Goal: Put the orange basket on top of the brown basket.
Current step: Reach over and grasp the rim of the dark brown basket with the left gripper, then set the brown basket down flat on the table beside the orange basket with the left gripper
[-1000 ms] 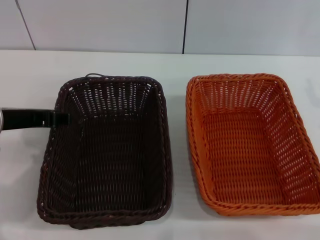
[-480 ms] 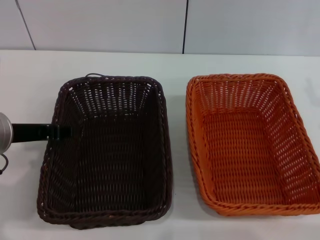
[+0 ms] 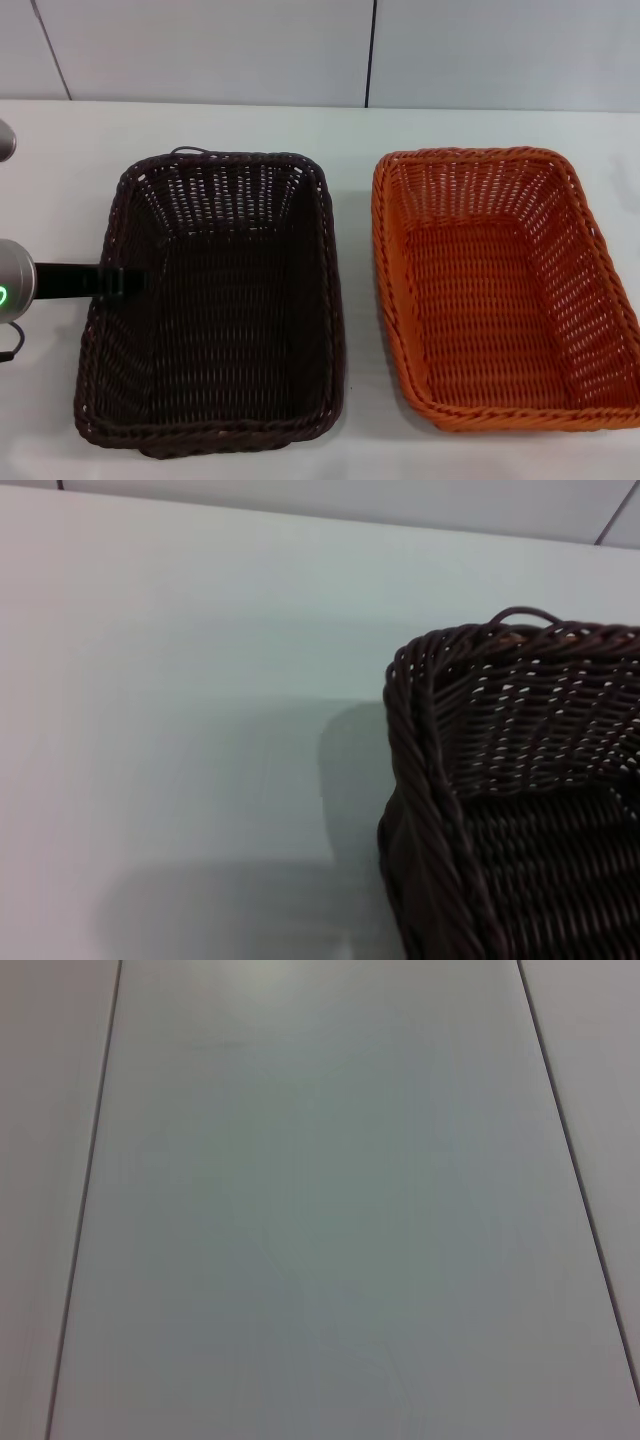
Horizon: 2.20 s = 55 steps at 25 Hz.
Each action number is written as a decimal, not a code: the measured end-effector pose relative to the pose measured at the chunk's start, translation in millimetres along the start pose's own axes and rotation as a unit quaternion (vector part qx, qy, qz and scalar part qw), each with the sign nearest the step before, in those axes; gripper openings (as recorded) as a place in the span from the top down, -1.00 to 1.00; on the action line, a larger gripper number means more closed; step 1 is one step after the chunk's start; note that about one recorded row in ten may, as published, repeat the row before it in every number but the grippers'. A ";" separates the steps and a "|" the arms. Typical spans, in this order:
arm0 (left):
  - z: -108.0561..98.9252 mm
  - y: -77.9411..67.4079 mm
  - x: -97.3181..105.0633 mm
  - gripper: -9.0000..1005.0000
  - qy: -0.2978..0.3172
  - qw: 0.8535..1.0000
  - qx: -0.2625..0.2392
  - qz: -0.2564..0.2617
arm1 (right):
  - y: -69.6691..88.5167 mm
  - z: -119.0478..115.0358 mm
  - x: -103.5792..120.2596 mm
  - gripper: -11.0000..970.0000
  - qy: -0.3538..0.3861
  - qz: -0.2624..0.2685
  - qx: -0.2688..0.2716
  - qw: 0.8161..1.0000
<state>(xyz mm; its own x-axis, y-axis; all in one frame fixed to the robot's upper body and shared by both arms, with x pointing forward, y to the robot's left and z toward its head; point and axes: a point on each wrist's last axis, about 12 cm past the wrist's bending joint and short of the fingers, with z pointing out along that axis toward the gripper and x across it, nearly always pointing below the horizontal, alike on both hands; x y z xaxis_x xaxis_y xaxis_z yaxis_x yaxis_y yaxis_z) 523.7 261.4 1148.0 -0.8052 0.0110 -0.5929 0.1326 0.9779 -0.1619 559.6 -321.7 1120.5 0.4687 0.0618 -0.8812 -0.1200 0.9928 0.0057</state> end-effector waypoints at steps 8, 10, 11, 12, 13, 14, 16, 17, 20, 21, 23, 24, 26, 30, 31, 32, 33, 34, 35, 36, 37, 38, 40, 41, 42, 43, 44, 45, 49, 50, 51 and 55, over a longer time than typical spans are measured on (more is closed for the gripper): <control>2.4 0.8 0.4 -0.02 0.003 1.000 -0.005 0.003 | 0.5 0.6 -1.1 -0.51 -0.004 0.000 -0.001 1.000; 1.5 -1.3 -0.4 -0.02 0.001 1.000 -0.003 0.006 | 0.8 0.9 -1.6 -0.51 -0.006 0.000 -0.002 1.000; 0.4 -5.1 -0.9 -0.02 -0.001 1.000 -0.012 0.023 | 1.0 1.0 -2.1 -0.51 -0.009 0.000 -0.003 1.000; 1.3 -7.1 -0.5 -0.01 0.002 0.999 -0.019 0.031 | 1.0 1.0 -2.1 -0.50 -0.009 0.000 -0.003 1.000; 1.3 -7.1 -0.5 0.05 0.002 0.999 -0.019 0.031 | 1.1 1.1 -2.5 -0.50 -0.010 0.000 -0.004 1.000; 2.5 -10.3 -0.6 0.11 0.008 0.999 -0.027 0.040 | 0.9 1.1 -2.9 -0.50 -0.012 0.000 -0.003 1.000; 3.0 -12.2 -1.0 0.23 0.013 0.998 -0.031 0.045 | 0.1 1.1 -3.7 -0.50 -0.015 0.000 -0.002 1.000; 3.0 -12.2 -1.0 0.29 0.013 0.998 -0.031 0.045 | 0.1 1.1 -3.7 -0.50 -0.015 0.000 -0.002 1.000; 2.8 -13.4 -1.9 0.46 0.015 0.998 -0.033 0.050 | -0.3 0.6 -3.5 -0.50 -0.014 -0.001 -0.001 1.000; 2.1 -13.9 -2.4 0.52 0.014 0.998 -0.033 0.051 | -0.7 -0.2 -3.4 -0.50 -0.013 -0.001 0.000 1.000; 1.4 -14.1 -3.0 0.58 0.012 0.998 -0.033 0.054 | -0.7 -0.6 -3.3 -0.50 -0.013 -0.001 0.000 1.000; 0.6 -13.6 -3.7 0.58 0.010 0.998 -0.033 0.056 | -0.8 -1.0 -3.2 -0.50 -0.013 0.000 0.000 1.000; -4.0 -9.1 -6.7 0.58 0.004 0.997 -0.033 0.067 | -1.1 -2.1 -3.1 -0.50 -0.013 0.000 0.001 1.000; -13.9 1.5 -12.5 0.58 -0.006 0.996 -0.018 0.082 | -1.5 -3.4 -3.5 -0.50 -0.014 -0.001 0.001 1.000; -21.3 10.4 -16.6 0.58 -0.015 0.996 0.000 0.088 | -1.7 -4.2 -3.8 -0.50 -0.015 -0.001 0.002 1.000; -21.3 10.4 -16.6 0.58 -0.015 0.996 0.000 0.088 | -1.7 -4.2 -3.8 -0.50 -0.015 -0.001 0.002 1.000; -31.2 23.3 -22.4 0.58 -0.030 0.995 0.031 0.093 | -1.9 -4.9 -3.8 -0.50 -0.016 -0.001 0.002 1.000; -36.5 29.8 -25.6 0.58 -0.040 0.993 0.058 0.097 | -2.3 -6.1 -3.9 -0.50 -0.016 -0.001 0.003 1.000; -42.3 38.5 -30.1 0.58 -0.054 0.989 0.085 0.104 | -2.4 -6.9 -4.0 -0.50 -0.016 -0.001 0.003 1.000; -45.0 42.0 -32.6 0.58 -0.061 0.987 0.103 0.111 | -3.2 -9.4 -3.9 -0.50 -0.016 -0.002 0.005 1.000; -45.0 42.0 -32.6 0.58 -0.061 0.987 0.103 0.111 | -3.7 -11.1 -3.7 -0.50 -0.015 -0.002 0.006 1.000; -55.8 65.6 -43.0 0.58 -0.090 0.977 0.155 0.116 | -3.7 -11.1 -3.7 -0.50 -0.015 -0.002 0.006 1.000; -59.8 76.0 -51.1 0.58 -0.102 0.970 0.181 0.127 | -4.9 -14.2 -4.0 -0.50 -0.015 -0.002 0.010 1.000; -61.7 80.1 -56.0 0.58 -0.107 0.965 0.194 0.139 | -6.7 -17.3 -5.4 -0.50 -0.020 -0.002 0.015 1.000; -61.7 80.1 -56.0 0.58 -0.107 0.965 0.194 0.139 | -6.7 -17.3 -5.4 -0.50 -0.020 -0.002 0.015 1.000; -64.4 85.3 -64.1 0.58 -0.108 0.958 0.209 0.165 | -8.1 -19.6 -6.2 -0.50 -0.023 -0.001 0.019 1.000; -66.2 87.5 -69.4 0.58 -0.103 0.952 0.216 0.190 | -9.6 -21.9 -6.8 -0.50 -0.024 -0.001 0.023 0.999; -67.4 88.9 -73.6 0.58 -0.098 0.948 0.220 0.210 | -10.8 -24.2 -7.2 -0.50 -0.025 -0.001 0.026 0.999; -66.7 91.0 -85.5 0.58 -0.074 0.932 0.233 0.269 | -14.9 -32.2 -8.0 -0.50 -0.025 -0.002 0.037 0.999; -65.9 89.9 -87.8 0.58 -0.063 0.925 0.240 0.288 | -15.7 -34.3 -8.2 -0.50 -0.025 -0.002 0.039 0.999; -65.1 85.4 -90.4 0.58 -0.042 0.909 0.251 0.329 | -18.0 -39.1 -8.6 -0.50 -0.024 -0.004 0.045 0.999; -66.8 76.4 -95.7 0.58 -0.019 0.882 0.265 0.389 | -21.4 -46.9 -9.3 -0.50 -0.024 -0.004 0.055 0.998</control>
<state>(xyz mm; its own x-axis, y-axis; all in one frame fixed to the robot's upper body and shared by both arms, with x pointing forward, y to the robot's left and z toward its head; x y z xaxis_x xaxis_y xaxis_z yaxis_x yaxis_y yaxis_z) 572.3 349.0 1245.0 -0.3328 0.6181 -0.7122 0.8962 0.4422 -0.0350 516.9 -348.3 1106.3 0.5109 0.0551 -0.8579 -0.0209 0.9984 0.0517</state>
